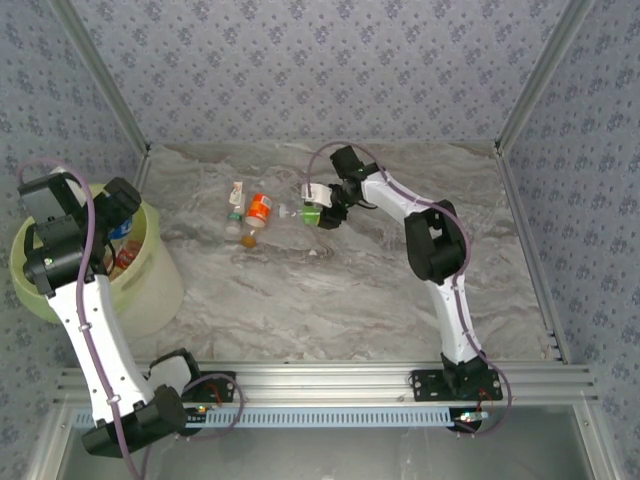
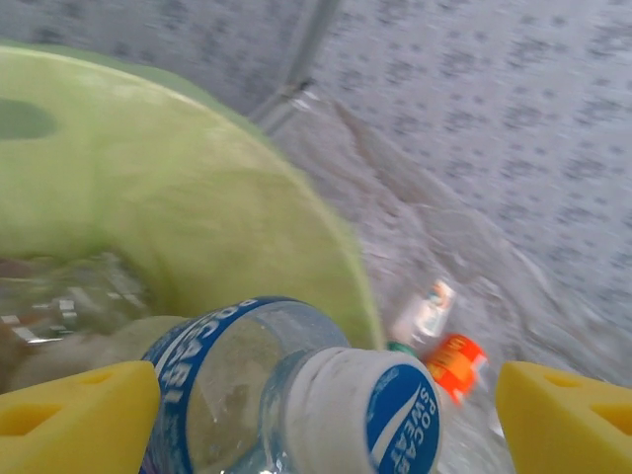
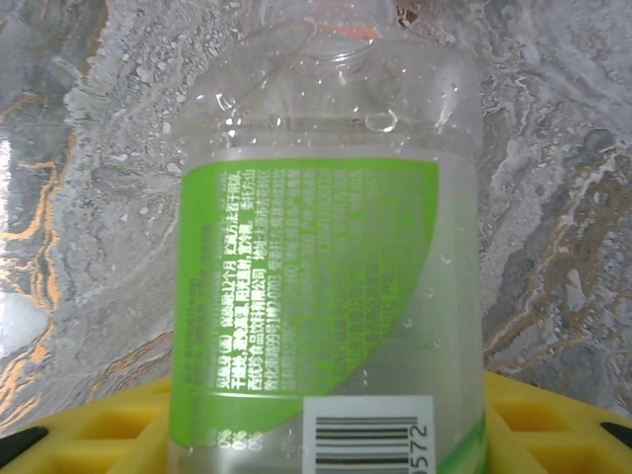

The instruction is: Put the plastic bottles in the bin

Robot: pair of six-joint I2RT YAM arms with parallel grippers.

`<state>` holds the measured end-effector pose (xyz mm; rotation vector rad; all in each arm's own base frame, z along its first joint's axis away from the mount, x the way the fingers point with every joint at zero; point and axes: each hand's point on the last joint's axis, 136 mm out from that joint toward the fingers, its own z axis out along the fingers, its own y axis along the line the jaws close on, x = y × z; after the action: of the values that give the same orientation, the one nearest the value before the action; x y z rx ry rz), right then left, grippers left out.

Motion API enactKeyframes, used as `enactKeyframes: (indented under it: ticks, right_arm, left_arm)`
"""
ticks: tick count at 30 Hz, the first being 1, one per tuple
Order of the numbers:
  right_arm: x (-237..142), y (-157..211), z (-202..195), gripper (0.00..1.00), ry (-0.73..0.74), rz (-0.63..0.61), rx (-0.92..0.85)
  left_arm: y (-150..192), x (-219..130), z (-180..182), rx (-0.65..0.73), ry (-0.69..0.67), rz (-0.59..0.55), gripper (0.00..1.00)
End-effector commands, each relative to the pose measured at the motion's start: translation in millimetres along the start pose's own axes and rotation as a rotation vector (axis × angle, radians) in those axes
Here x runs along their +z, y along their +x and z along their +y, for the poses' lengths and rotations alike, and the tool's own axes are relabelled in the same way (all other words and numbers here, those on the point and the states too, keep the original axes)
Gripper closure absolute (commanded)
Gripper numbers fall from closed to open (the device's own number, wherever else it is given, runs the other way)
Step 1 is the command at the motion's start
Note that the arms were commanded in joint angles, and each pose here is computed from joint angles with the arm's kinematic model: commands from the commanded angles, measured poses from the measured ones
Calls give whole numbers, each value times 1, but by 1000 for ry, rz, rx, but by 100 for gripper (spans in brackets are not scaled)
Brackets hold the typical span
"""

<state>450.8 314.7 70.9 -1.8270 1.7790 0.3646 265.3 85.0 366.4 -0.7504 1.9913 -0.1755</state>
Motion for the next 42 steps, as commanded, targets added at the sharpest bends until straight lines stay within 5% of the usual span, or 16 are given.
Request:
enactKeyframes:
  ticks: [1,6,11,16,36,42]
  right_arm:
    - [-23,-16,-11,54,80,-53,4]
    - [-36,-28,-6,60,107,-110,33]
    - [-63,-49,-11,64,200,-210,83]
    - [-107,-74,-15,65,318,-351,169]
    - [-180,-198,59,63,335,-707,215]
    - [-193,-217,78,62,334,-763,178]
  left_arm:
    - [-2,-14,-42,4,239,-7,11]
    - [-4,-43,-81,36,472,-45,4]
    - [-3,-50,-84,-8,494,-52,2]
    - [3,-71,-116,-38,729,-42,1]
    - [78,-22,-201,90,811,140,1]
    - [78,-4,-218,64,809,141,13]
